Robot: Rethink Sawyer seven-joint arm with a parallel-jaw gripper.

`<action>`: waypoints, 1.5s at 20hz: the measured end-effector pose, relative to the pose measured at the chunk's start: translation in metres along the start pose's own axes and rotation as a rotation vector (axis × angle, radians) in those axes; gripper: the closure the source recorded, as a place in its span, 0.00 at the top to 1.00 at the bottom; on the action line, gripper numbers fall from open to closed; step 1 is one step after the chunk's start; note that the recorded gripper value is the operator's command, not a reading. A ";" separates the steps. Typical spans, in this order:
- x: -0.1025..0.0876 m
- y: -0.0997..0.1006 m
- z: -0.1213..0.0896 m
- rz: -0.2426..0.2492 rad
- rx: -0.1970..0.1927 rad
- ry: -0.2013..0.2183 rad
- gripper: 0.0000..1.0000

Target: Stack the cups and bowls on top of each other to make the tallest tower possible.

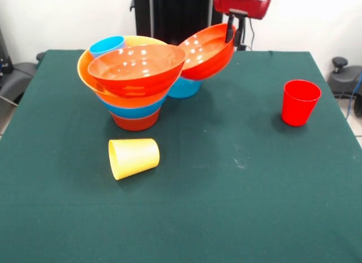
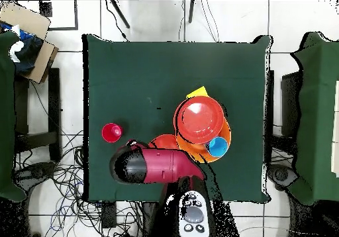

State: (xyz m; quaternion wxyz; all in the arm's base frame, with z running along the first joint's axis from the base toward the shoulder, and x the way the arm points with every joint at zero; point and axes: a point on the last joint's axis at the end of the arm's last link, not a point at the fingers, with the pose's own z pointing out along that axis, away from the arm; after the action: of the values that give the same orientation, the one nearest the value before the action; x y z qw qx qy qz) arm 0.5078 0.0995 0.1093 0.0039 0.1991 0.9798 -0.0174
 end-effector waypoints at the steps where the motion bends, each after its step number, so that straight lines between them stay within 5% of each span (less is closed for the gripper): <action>1: 0.000 0.003 -0.004 0.004 -0.003 -0.004 0.00; 10: 0.001 0.026 -0.043 0.047 -0.028 0.003 0.00; 21: 0.002 0.029 -0.072 0.079 -0.032 -0.024 0.00; 30: 0.000 0.027 -0.104 0.083 0.001 0.070 0.00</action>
State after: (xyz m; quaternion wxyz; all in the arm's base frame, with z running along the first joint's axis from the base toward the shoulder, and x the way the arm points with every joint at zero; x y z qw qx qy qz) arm 0.5183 0.1282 0.2120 -0.0299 0.2402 0.9702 -0.0108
